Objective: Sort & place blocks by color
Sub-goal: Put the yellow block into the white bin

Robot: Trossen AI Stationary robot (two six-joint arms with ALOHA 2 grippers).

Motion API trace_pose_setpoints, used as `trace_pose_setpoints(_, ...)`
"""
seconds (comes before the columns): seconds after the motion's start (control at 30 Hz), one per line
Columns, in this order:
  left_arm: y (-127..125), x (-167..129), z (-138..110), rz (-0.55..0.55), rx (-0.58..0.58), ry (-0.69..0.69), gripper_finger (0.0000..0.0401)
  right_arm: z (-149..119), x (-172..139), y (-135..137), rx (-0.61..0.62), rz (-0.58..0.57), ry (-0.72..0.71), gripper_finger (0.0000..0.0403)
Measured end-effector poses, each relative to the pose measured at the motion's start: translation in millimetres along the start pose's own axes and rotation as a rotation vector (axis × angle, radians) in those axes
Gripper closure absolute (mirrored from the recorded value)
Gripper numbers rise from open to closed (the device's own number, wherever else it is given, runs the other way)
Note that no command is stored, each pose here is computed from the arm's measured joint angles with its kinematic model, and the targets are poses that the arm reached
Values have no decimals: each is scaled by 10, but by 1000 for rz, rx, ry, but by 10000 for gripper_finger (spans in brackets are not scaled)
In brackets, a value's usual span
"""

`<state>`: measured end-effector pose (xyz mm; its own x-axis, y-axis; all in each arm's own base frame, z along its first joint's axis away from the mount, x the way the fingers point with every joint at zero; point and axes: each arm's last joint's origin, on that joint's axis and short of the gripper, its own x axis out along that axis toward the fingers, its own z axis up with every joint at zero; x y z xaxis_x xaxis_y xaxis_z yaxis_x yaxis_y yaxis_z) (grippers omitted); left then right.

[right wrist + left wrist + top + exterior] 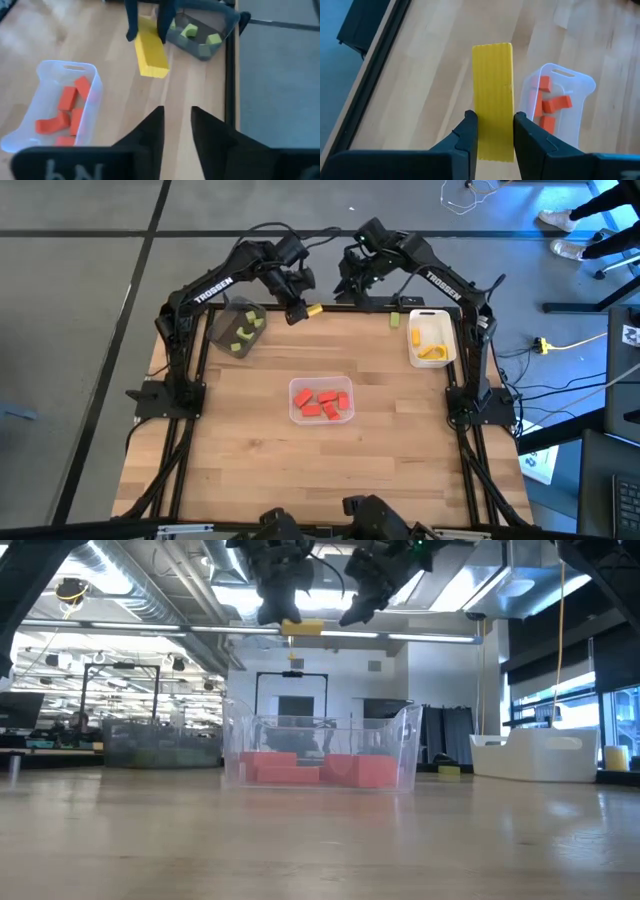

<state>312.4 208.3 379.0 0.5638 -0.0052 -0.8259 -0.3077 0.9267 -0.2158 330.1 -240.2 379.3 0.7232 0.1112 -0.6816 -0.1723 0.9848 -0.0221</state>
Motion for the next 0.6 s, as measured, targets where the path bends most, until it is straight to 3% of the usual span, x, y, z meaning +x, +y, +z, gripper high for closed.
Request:
trace_pose_setpoints(0.2, 112, -46, -15, -49, -30, -19, 316, 115, 82, 85, -121, -9, -25, 270)
trace_pose_setpoints(0.43, 178, -86, -24, -160, -52, -48, 316, 197, 162, 205, -313, 8, -26, 265)
trace_pose_setpoints(0.6, 173, -90, -22, -193, -52, -56, 316, 247, 194, 218, -375, -67, 3, 265)
